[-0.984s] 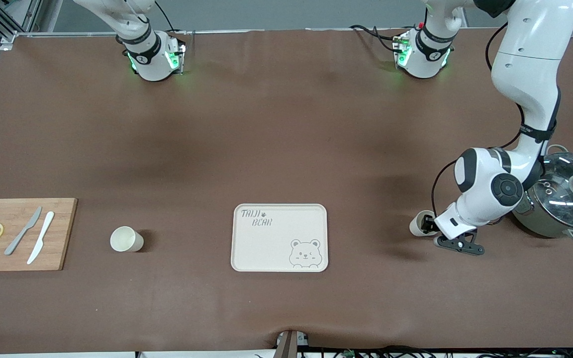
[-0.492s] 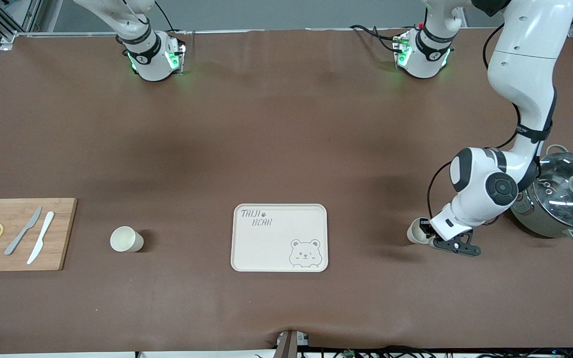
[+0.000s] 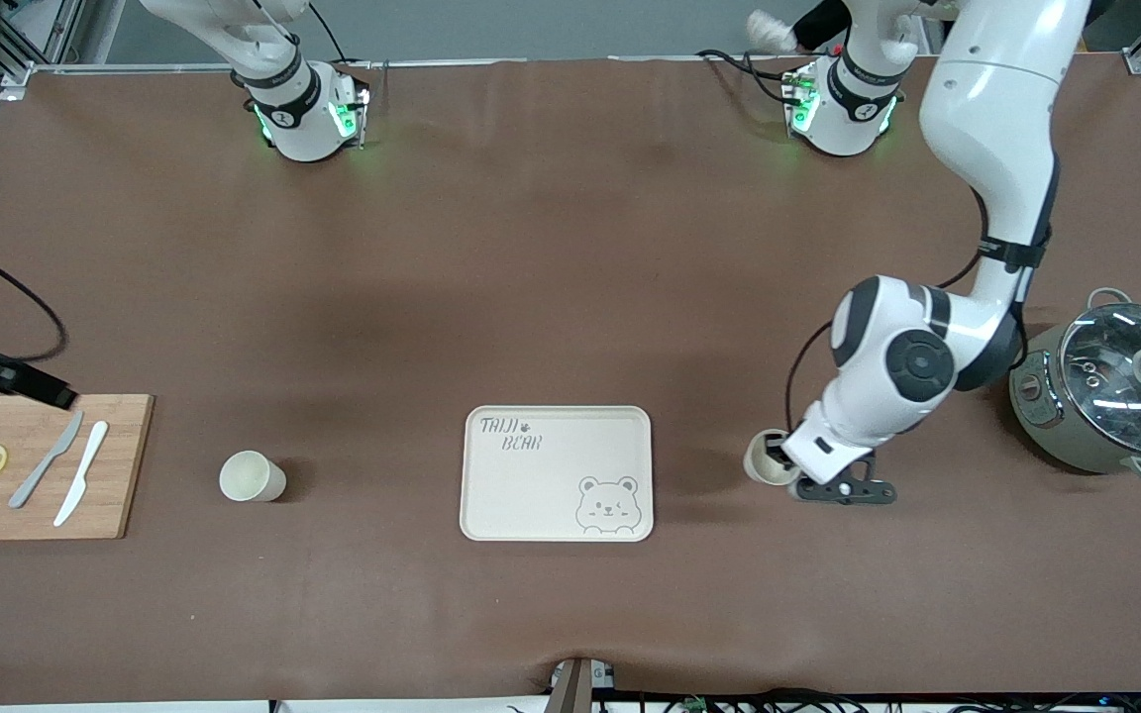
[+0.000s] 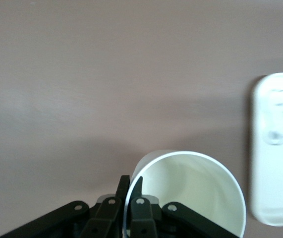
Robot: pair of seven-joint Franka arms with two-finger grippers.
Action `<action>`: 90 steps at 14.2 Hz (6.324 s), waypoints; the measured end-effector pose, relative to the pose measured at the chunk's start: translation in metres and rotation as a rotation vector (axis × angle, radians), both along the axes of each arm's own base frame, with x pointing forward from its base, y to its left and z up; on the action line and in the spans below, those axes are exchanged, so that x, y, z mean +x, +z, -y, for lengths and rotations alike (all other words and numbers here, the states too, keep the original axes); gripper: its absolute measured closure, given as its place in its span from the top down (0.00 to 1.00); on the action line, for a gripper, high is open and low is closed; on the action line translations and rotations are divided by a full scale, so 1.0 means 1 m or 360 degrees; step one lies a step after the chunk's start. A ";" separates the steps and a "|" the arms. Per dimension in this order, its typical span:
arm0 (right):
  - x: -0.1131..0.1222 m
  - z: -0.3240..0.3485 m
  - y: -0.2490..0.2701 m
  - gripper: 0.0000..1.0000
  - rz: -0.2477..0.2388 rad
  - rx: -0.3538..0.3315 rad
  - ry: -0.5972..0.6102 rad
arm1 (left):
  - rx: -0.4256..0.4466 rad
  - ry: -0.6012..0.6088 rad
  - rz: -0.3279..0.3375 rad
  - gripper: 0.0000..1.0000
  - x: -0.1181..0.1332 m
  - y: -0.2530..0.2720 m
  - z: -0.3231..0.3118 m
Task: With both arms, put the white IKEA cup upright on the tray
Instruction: 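Carry the cup to the tray while the right gripper reaches the other cup, then lower the cup onto the tray and open the left gripper, then withdraw the left gripper toward the pot while the right gripper grips the cup, then lift the white cup with the right gripper and carry it to the tray, then lower the cup upright beside the first cup and open the right gripper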
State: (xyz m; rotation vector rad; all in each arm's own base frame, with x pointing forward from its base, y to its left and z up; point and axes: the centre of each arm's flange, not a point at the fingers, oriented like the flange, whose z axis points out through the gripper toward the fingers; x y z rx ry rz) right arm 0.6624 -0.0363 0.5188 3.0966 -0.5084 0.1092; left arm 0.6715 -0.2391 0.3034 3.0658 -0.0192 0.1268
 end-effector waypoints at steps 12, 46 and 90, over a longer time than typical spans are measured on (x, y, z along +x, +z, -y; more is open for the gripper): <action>0.050 -0.008 -0.181 1.00 0.0173 -0.0048 0.0073 | -0.0079 0.0404 -0.0024 0.04 -0.036 -0.030 0.176; 0.028 -0.015 -0.294 0.38 0.0198 -0.0087 0.0315 | 0.0061 0.0290 0.0024 1.00 0.022 0.133 0.022; 0.020 -0.397 -0.229 0.03 0.0180 0.0205 -0.0298 | 0.0254 -0.0424 -0.0100 1.00 -0.081 0.257 -0.130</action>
